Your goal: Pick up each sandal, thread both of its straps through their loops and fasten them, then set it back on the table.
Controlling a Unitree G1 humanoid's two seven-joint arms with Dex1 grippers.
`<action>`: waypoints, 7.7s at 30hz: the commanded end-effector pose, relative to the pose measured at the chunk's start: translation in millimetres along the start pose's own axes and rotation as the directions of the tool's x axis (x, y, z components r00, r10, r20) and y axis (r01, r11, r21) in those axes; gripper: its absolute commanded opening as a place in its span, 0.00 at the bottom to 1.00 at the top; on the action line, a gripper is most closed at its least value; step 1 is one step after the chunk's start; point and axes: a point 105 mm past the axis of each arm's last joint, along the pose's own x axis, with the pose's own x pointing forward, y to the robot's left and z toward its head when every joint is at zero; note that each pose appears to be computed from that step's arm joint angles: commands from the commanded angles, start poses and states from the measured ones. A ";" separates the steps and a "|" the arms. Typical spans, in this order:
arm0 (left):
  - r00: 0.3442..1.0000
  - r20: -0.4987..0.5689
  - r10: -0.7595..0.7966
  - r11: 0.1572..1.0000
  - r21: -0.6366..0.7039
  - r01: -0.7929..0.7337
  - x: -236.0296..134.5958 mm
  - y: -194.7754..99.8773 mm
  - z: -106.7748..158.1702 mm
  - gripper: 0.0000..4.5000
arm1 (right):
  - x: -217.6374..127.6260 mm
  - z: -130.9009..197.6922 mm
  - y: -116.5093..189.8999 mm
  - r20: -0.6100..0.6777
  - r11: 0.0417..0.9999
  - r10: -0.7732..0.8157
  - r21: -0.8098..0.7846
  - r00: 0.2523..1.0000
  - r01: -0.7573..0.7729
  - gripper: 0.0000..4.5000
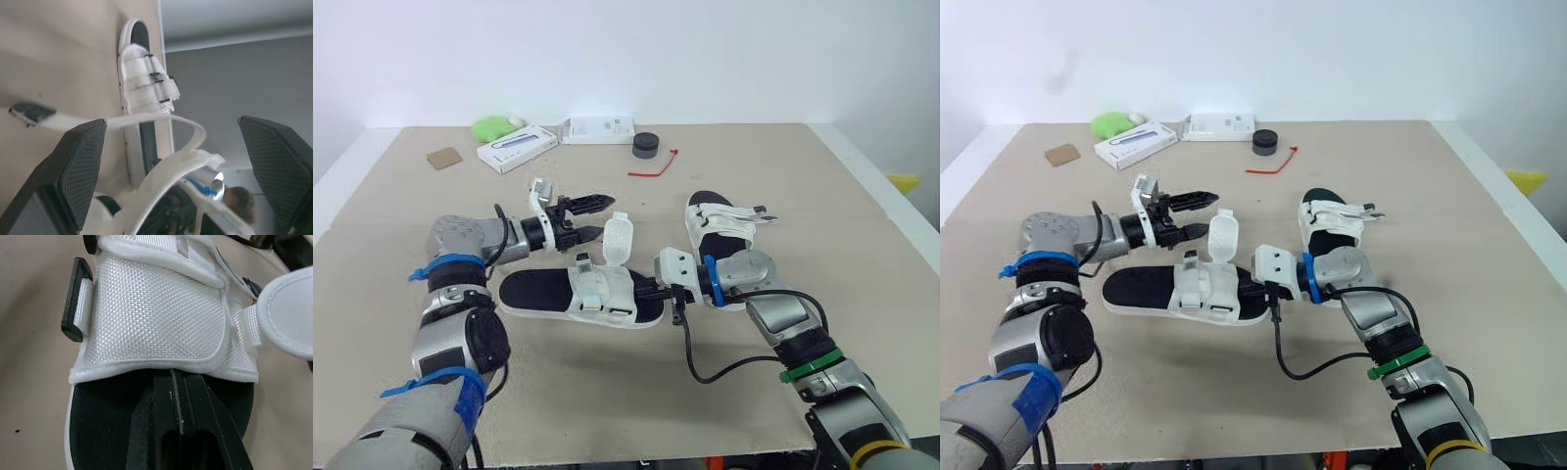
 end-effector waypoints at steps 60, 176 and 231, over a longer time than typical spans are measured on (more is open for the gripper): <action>0.995 0.094 0.035 0.957 -0.291 -0.006 43.8 6.5 3.0 0.99 | -4.0 -5.2 2.4 -0.034 1.000 -0.009 -0.004 0.999 0.009 0.00; 0.830 -0.529 0.178 0.756 0.614 0.229 -77.7 18.7 -168.8 0.98 | 0.8 -4.7 4.0 -0.033 0.998 0.055 -0.010 0.998 -0.056 0.00; 0.890 -0.446 0.091 0.759 0.610 0.228 -31.0 -19.7 -85.0 0.02 | 1.3 -2.1 4.1 -0.025 0.999 0.044 -0.014 0.999 -0.044 0.00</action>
